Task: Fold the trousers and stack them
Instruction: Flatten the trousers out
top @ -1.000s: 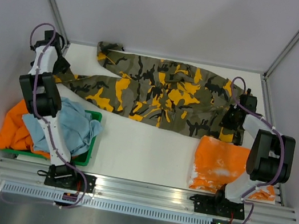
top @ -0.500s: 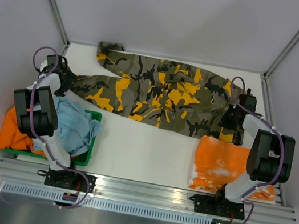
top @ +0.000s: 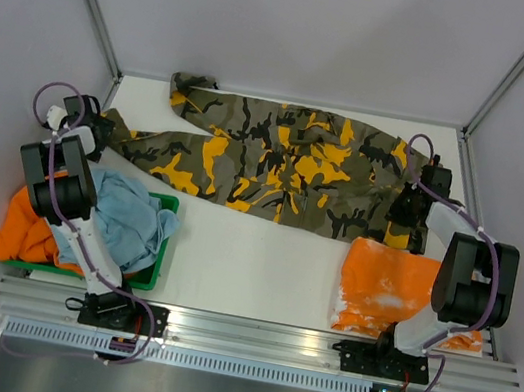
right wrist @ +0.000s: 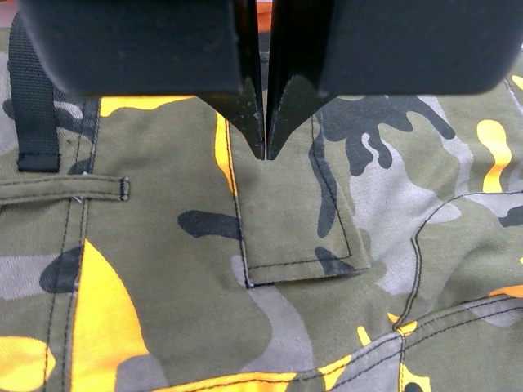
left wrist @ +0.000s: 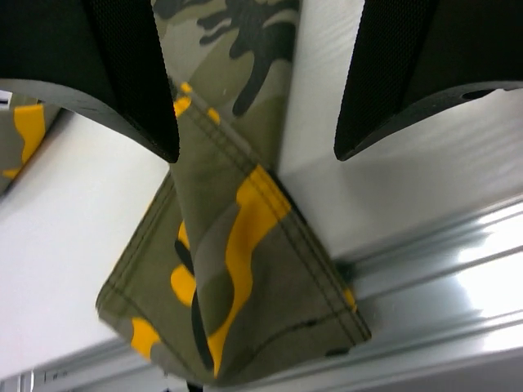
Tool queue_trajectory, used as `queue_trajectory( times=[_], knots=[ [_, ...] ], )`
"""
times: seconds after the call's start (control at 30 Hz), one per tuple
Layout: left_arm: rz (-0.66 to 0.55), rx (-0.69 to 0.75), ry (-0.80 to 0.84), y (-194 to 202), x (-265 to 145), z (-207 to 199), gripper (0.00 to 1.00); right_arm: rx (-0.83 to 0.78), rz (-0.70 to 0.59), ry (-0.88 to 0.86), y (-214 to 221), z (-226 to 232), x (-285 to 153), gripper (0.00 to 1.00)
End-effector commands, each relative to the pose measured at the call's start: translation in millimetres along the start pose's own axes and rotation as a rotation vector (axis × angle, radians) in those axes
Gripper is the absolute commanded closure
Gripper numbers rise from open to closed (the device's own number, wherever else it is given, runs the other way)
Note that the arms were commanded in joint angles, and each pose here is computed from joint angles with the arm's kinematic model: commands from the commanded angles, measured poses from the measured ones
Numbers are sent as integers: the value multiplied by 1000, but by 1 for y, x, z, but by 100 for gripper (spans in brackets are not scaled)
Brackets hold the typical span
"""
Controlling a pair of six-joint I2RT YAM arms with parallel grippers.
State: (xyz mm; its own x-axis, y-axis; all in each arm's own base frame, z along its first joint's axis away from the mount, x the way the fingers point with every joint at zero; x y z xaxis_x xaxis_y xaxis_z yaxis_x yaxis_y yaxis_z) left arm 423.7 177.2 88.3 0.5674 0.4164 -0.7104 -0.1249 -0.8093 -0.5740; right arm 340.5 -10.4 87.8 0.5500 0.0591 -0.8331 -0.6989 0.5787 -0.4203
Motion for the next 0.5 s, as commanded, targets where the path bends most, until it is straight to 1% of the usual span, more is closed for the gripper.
queue_trajectory(
  times=[0.0, 0.07, 0.1, 0.13, 0.2, 0.23, 0.3, 0.33, 0.37, 0.47],
  knots=[
    [-40, -34, -49, -18, 17, -1, 20, 24, -37, -3, 2, 2, -8, 94],
    [-34, -26, -53, -15, 25, 2, 22, 27, -37, 0, 4, 1, -9, 94],
    [-36, -26, -48, -17, 27, 4, 31, 23, -36, 7, 4, 0, -10, 94],
    [-34, -29, -35, -17, 29, 4, 37, 22, -39, 9, 4, 0, -11, 94],
    [-29, -42, 2, -20, 34, 4, 58, 17, -38, 17, 2, 0, -12, 94],
    [-29, -46, 12, -22, 36, 4, 59, 20, -38, 18, 1, 1, -13, 94],
    [-29, -41, 43, -26, 40, 2, 66, 24, -43, 14, 1, 2, -13, 94],
    [-31, -39, 50, -29, 41, 1, 77, 28, -41, 14, 1, 2, -13, 94],
    [-33, -32, 57, -34, 40, -1, 98, 31, -41, 13, 0, 2, -12, 94],
    [-66, -3, 77, -47, 29, -6, 98, 36, -40, 9, 1, 5, -12, 94]
  ],
)
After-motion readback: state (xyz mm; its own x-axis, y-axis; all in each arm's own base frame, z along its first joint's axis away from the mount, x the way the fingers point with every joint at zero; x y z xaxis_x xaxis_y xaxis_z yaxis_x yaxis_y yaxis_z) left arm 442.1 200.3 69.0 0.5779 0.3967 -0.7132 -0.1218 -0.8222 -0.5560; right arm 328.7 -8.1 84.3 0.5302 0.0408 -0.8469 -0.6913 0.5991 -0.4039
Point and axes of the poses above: each gripper's point midway between its finger pads, its own x axis out along the fingers, its own z axis along the line the jaws close on, y = z × x, the point moved 6 cm from there along -x, back along the fingers, and after that the axes turned 10 degrees about x, right-handed, at the moved point
